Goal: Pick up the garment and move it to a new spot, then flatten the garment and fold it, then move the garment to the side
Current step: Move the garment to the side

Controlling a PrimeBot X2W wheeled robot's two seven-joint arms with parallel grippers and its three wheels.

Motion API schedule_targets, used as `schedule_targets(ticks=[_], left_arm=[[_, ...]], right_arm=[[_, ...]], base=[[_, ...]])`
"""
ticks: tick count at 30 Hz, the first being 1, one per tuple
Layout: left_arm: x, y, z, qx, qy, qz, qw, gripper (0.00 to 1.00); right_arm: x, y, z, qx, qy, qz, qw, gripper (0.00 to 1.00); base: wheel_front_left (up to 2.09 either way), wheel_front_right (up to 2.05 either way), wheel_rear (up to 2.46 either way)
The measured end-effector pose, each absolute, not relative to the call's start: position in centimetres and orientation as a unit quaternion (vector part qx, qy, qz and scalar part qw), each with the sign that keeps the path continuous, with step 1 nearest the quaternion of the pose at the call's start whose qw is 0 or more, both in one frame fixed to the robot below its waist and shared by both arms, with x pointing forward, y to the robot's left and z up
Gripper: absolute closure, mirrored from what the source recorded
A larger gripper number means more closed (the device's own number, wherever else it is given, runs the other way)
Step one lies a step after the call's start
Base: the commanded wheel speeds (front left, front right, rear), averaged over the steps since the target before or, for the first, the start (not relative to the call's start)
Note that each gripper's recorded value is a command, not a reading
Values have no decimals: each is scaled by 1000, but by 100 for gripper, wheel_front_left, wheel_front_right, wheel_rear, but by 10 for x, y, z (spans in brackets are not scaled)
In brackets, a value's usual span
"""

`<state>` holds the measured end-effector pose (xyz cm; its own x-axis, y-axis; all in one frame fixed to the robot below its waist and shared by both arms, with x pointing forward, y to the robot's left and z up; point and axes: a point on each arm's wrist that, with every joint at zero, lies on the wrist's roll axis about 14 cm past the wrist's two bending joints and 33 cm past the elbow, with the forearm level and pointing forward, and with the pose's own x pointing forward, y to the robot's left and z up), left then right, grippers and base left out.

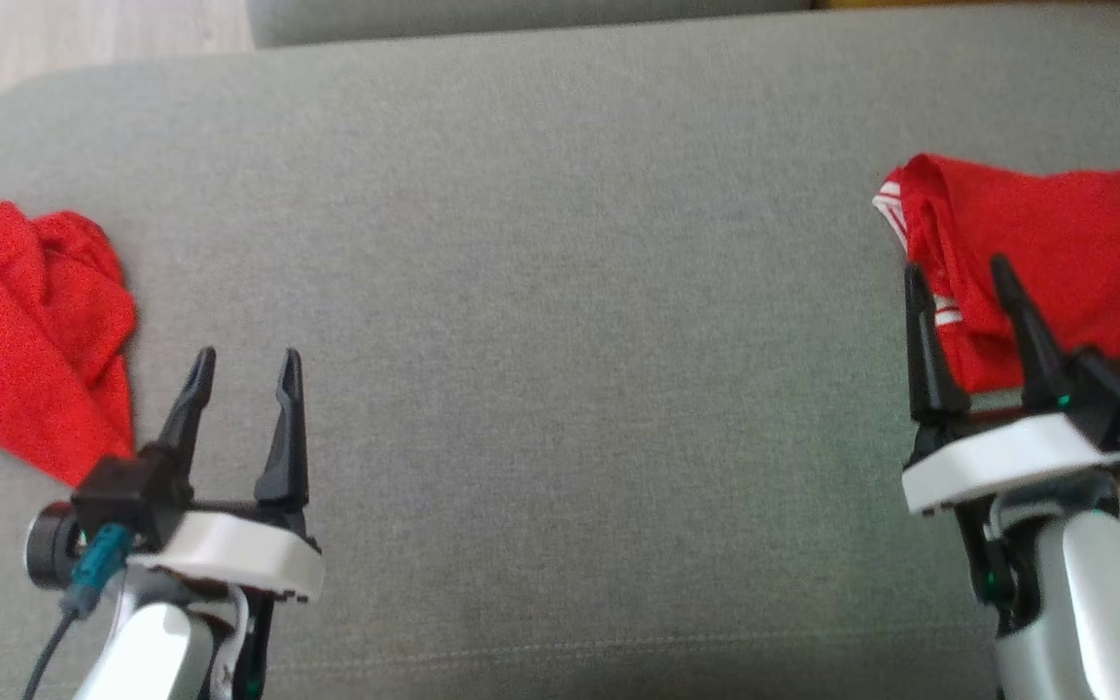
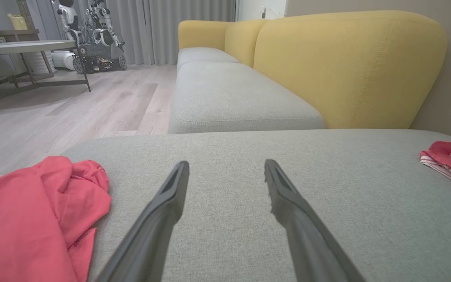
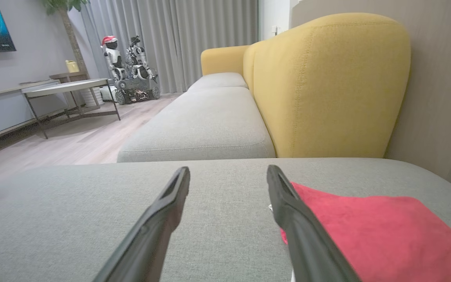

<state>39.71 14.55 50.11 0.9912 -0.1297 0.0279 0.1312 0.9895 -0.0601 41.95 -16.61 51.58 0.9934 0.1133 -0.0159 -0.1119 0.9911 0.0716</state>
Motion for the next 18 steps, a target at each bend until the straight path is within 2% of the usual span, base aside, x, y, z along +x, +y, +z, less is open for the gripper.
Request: schedule_targets(ticks=[18], left_arm=[[351, 150, 509, -19, -20, -61, 998, 0]], right_arm=[[370, -160, 523, 35, 21, 64, 997, 0]], base=[[0, 0, 0]])
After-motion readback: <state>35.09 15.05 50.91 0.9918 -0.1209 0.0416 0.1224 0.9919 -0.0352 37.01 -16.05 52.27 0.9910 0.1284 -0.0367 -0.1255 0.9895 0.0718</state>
